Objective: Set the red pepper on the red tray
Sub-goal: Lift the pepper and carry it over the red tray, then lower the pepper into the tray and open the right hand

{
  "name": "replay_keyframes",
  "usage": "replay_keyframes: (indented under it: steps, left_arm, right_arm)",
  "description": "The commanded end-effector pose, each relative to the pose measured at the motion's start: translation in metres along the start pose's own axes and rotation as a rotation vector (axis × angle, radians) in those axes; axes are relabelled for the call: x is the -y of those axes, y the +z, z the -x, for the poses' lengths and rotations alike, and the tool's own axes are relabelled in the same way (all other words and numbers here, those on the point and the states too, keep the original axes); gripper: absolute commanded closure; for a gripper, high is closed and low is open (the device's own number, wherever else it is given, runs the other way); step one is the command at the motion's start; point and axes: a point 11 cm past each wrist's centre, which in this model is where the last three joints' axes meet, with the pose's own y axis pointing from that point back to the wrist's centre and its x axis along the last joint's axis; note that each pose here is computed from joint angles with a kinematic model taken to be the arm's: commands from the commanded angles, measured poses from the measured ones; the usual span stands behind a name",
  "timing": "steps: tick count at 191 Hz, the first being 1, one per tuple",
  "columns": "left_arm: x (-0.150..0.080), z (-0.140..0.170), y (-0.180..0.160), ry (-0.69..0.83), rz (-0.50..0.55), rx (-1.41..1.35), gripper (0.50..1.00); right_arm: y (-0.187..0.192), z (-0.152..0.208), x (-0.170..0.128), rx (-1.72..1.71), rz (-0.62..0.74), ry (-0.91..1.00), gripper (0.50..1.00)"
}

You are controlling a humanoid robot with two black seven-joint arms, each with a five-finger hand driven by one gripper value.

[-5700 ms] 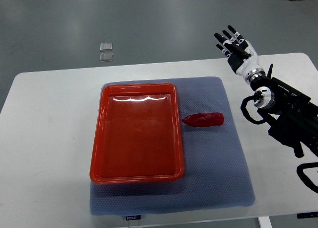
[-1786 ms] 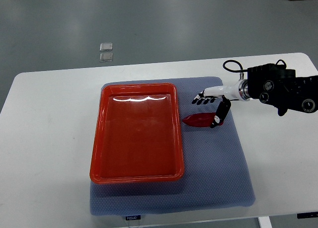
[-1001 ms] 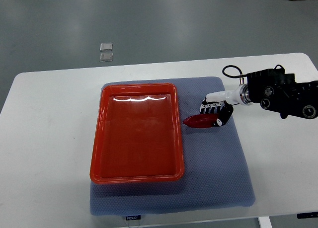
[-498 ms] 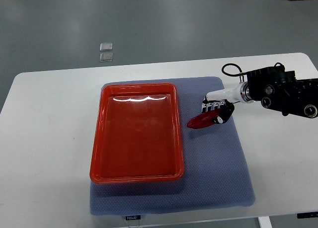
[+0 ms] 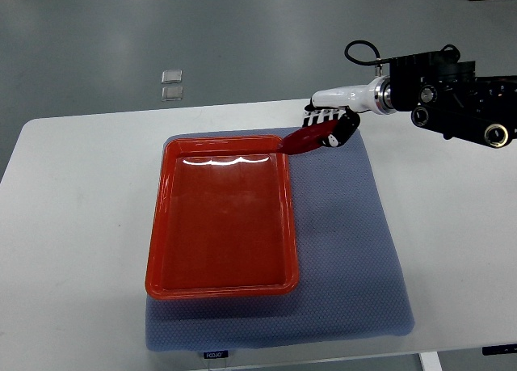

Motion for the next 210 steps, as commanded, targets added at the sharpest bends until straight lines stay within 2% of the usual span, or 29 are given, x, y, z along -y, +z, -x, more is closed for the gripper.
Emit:
replay_keyframes:
  steps: [1,46,71,95,152,181,189,193,196,197,198,200,201,202,203,204,205,206,207,208,209,210]
  left_arm:
    - [0.000,0.000,0.000,0.000,0.000,-0.001,0.500]
    - [0.000,0.000,0.000,0.000,0.000,0.000,0.500]
    - [0.000,0.000,0.000,0.000,0.000,0.000,0.500]
    - [0.000,0.000,0.000,0.000,0.000,0.000,0.500]
    - [0.000,0.000,0.000,0.000,0.000,0.000,0.500]
    - [0.000,0.000,0.000,0.000,0.000,0.000,0.500]
    - [0.000,0.000,0.000,0.000,0.000,0.000,0.500]
    - [0.000,0.000,0.000,0.000,0.000,0.000,0.500]
    - [0.000,0.000,0.000,0.000,0.000,0.000,0.500]
    - [0.000,0.000,0.000,0.000,0.000,0.000,0.500]
    - [0.000,0.000,0.000,0.000,0.000,0.000,0.500]
    - [0.000,0.000,0.000,0.000,0.000,0.000,0.500]
    - [0.000,0.000,0.000,0.000,0.000,0.000,0.500]
    - [0.000,0.000,0.000,0.000,0.000,0.000,0.500]
    - [0.000,0.000,0.000,0.000,0.000,0.000,0.500]
    - [0.000,0.000,0.000,0.000,0.000,0.000,0.500]
    - [0.000,0.000,0.000,0.000,0.000,0.000,0.500]
    - [0.000,0.000,0.000,0.000,0.000,0.000,0.500]
    - [0.000,0.000,0.000,0.000,0.000,0.000,0.500]
    - [0.000,0.000,0.000,0.000,0.000,0.000,0.500]
    - [0.000,0.000,0.000,0.000,0.000,0.000,0.500]
    - [0.000,0.000,0.000,0.000,0.000,0.000,0.500]
  right_arm:
    - [-0.024,-0.003,0.012,-0.001,-0.051,0.011,0.973]
    - [-0.087,0.022,0.041,0.002,-0.208,-0.021,0.959]
    - [-0.107,0.042,0.052,0.014,-0.252,-0.051,0.953]
    - [-0.118,0.059,0.060,0.031,-0.278,-0.066,0.949]
    - [-0.126,0.071,0.073,0.047,-0.282,-0.064,0.938]
    - [-0.129,0.085,0.077,0.062,-0.289,-0.076,0.908]
    - [-0.127,0.086,0.077,0.066,-0.284,-0.077,0.885]
    - [-0.126,0.086,0.078,0.068,-0.282,-0.076,0.859]
    - [-0.124,0.085,0.078,0.072,-0.278,-0.073,0.814]
    - [-0.124,0.085,0.078,0.072,-0.278,-0.073,0.814]
    - [-0.123,0.084,0.078,0.073,-0.276,-0.072,0.783]
    - [-0.123,0.084,0.078,0.073,-0.276,-0.072,0.783]
    - [-0.123,0.083,0.078,0.076,-0.275,-0.069,0.749]
    - [-0.123,0.083,0.078,0.076,-0.275,-0.069,0.748]
    - [-0.122,0.084,0.079,0.078,-0.274,-0.069,0.712]
    - [-0.122,0.084,0.079,0.078,-0.274,-0.069,0.711]
    - [-0.122,0.083,0.079,0.079,-0.274,-0.069,0.675]
    - [-0.122,0.083,0.079,0.079,-0.274,-0.069,0.675]
    - [-0.121,0.082,0.079,0.079,-0.273,-0.068,0.644]
    - [-0.121,0.082,0.079,0.079,-0.273,-0.068,0.644]
    - [-0.122,0.082,0.079,0.079,-0.276,-0.067,0.616]
    - [-0.122,0.082,0.079,0.079,-0.276,-0.067,0.615]
